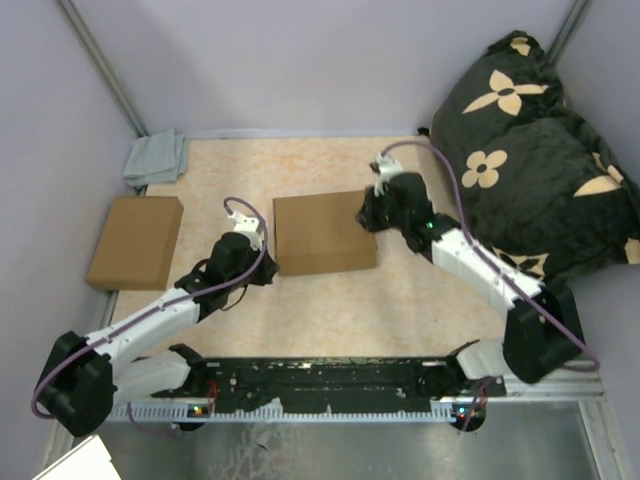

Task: Fold the paper box

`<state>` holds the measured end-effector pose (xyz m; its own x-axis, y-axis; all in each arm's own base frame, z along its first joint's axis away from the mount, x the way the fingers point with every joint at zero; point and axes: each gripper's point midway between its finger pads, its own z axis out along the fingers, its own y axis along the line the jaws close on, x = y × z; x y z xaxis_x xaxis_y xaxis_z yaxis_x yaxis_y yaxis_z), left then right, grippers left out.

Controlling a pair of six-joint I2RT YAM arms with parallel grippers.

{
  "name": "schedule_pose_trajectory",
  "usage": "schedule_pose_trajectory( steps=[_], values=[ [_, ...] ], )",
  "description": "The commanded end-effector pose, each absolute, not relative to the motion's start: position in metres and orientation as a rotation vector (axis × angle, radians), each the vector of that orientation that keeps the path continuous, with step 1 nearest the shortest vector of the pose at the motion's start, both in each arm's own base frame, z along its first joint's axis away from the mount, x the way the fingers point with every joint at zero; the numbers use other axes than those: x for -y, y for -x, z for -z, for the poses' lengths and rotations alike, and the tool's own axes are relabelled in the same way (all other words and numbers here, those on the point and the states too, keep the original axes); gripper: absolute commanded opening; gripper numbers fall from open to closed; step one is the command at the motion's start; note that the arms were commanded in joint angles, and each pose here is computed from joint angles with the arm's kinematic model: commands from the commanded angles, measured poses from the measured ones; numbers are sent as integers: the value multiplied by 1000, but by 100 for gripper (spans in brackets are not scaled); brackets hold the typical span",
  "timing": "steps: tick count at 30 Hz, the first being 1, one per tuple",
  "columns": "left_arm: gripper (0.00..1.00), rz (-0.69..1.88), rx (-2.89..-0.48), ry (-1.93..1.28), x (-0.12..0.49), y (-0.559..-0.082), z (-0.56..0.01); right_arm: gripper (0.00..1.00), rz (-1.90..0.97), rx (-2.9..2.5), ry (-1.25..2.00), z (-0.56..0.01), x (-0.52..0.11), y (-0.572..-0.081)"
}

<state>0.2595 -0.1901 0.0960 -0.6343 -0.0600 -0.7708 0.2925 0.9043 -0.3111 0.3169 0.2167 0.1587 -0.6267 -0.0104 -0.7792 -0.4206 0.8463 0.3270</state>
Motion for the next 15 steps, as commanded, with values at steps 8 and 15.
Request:
schedule_pose_trajectory(
  steps=[8,15],
  values=[
    [0,648,-2329,-352,220,-242,-69,15,-656,-2069,465,-163,-327,-496],
    [0,557,-2364,-280,215,-252,-45,16,-705,-2225,643,-112,-365,-510]
  ],
)
